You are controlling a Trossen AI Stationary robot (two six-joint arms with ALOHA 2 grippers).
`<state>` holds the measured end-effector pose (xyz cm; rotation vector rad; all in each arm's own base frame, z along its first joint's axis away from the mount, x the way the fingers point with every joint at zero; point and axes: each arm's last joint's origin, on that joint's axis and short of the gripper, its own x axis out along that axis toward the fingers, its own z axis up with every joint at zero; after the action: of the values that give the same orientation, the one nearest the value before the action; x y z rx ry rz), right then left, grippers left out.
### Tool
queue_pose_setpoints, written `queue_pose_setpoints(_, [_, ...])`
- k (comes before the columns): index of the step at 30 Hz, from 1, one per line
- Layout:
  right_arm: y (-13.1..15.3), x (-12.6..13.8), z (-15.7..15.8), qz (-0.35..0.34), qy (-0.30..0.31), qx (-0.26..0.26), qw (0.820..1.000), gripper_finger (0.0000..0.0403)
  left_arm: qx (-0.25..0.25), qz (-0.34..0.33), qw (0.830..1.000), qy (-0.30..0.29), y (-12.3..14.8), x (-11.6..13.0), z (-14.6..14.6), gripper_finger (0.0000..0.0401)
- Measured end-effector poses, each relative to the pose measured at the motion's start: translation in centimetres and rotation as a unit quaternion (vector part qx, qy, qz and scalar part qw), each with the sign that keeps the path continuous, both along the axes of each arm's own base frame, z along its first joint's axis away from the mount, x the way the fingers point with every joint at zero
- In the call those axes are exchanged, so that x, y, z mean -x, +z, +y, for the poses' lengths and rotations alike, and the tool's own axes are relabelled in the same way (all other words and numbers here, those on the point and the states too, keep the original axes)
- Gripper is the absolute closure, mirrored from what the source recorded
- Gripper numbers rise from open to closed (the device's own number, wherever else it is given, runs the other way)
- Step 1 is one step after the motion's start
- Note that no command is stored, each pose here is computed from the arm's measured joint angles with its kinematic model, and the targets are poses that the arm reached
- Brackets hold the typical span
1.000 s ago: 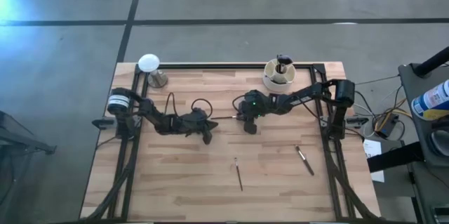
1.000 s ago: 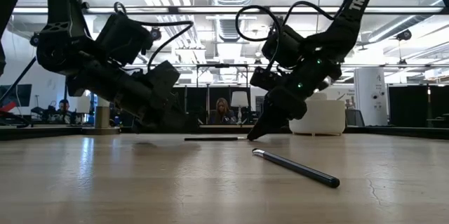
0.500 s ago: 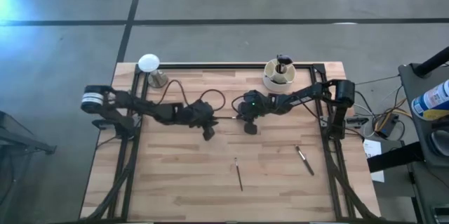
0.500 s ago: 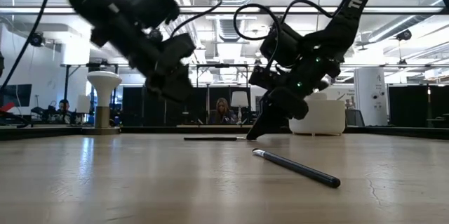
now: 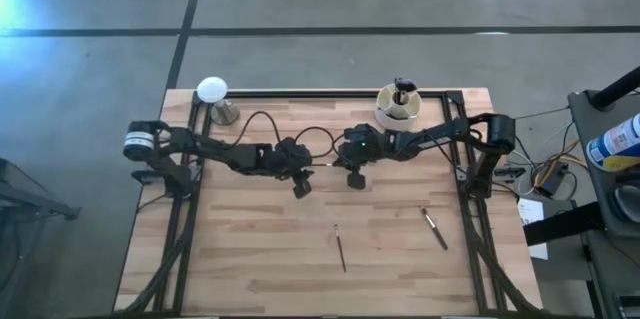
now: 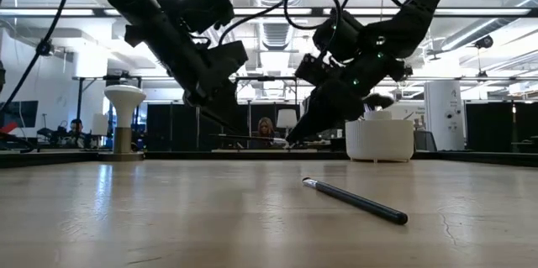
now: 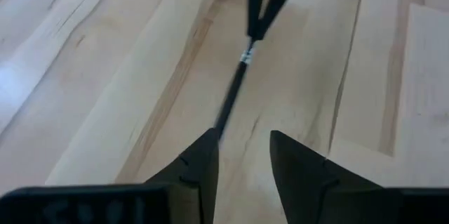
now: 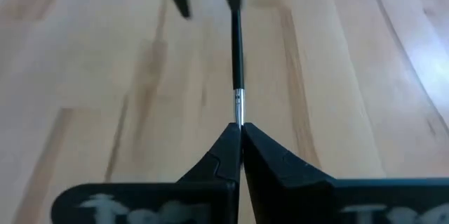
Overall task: Put items in baskets/containers
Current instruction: Put the black eyeshadow brush into the white pen organizer
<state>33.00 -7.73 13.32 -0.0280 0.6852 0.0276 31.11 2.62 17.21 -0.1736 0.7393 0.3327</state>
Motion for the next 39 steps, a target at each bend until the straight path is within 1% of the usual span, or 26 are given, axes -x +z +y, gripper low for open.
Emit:
queue_pose_setpoints(5, [0.7, 0.1, 0.5, -0.004, 0.013, 0.006, 1.000, 0.0394, -0.015, 0.017, 1.000, 0.011, -0.2, 0.2, 0.1, 0.0279])
queue_pose_setpoints(8, [1.1, 0.1, 0.7, -0.009, 0.016, 0.008, 1.000, 0.0395, -0.020, 0.023, 1.000, 0.006, -0.1, 0.2, 0.2, 0.0279])
queue_pose_setpoints(14, [1.3, 0.2, 0.9, -0.008, 0.021, 0.010, 1.000, 0.0395, 0.000, 0.052, 0.999, -0.014, -0.4, 0.5, 0.0, 0.0284])
queue_pose_setpoints(18, [1.2, 0.2, 0.9, -0.005, 0.023, 0.012, 1.000, 0.0395, 0.003, 0.063, 0.998, -0.012, -0.5, 0.7, 0.0, 0.0316])
queue_pose_setpoints(23, [1.3, 0.2, 0.9, -0.005, 0.023, 0.015, 1.000, 0.0395, 0.008, 0.062, 0.998, -0.019, -0.5, 0.7, 0.0, 0.0382])
queue_pose_setpoints(24, [1.3, 0.2, 0.8, -0.005, 0.022, 0.016, 1.000, 0.0395, 0.012, 0.061, 0.998, -0.023, -0.5, 0.7, -0.1, 0.0390])
queue_pose_setpoints(28, [1.3, 0.3, 0.9, -0.004, 0.019, 0.010, 1.000, 0.0395, 0.035, 0.059, 0.997, -0.032, -0.5, 0.7, -0.1, 0.0395])
queue_pose_setpoints(30, [1.4, 0.2, 0.8, -0.005, 0.012, 0.000, 1.000, 0.0394, 0.042, 0.055, 0.997, -0.021, -0.6, 0.7, -0.1, 0.0396])
queue_pose_setpoints(32, [1.9, 0.5, 0.7, -0.001, 0.000, 0.003, 1.000, 0.0389, 0.047, 0.034, 0.998, -0.014, -0.8, 0.7, -0.1, 0.0397])
queue_pose_setpoints(36, [3.9, 1.7, 0.6, 0.010, -0.053, 0.045, 0.998, 0.0367, 0.064, -0.021, 0.998, 0.009, -1.7, 1.1, 0.0, 0.0398])
queue_pose_setpoints(39, [5.6, 3.2, 0.7, 0.008, -0.081, 0.066, 0.994, 0.0344, 0.074, -0.066, 0.995, 0.021, -2.3, 1.5, 0.1, 0.0398])
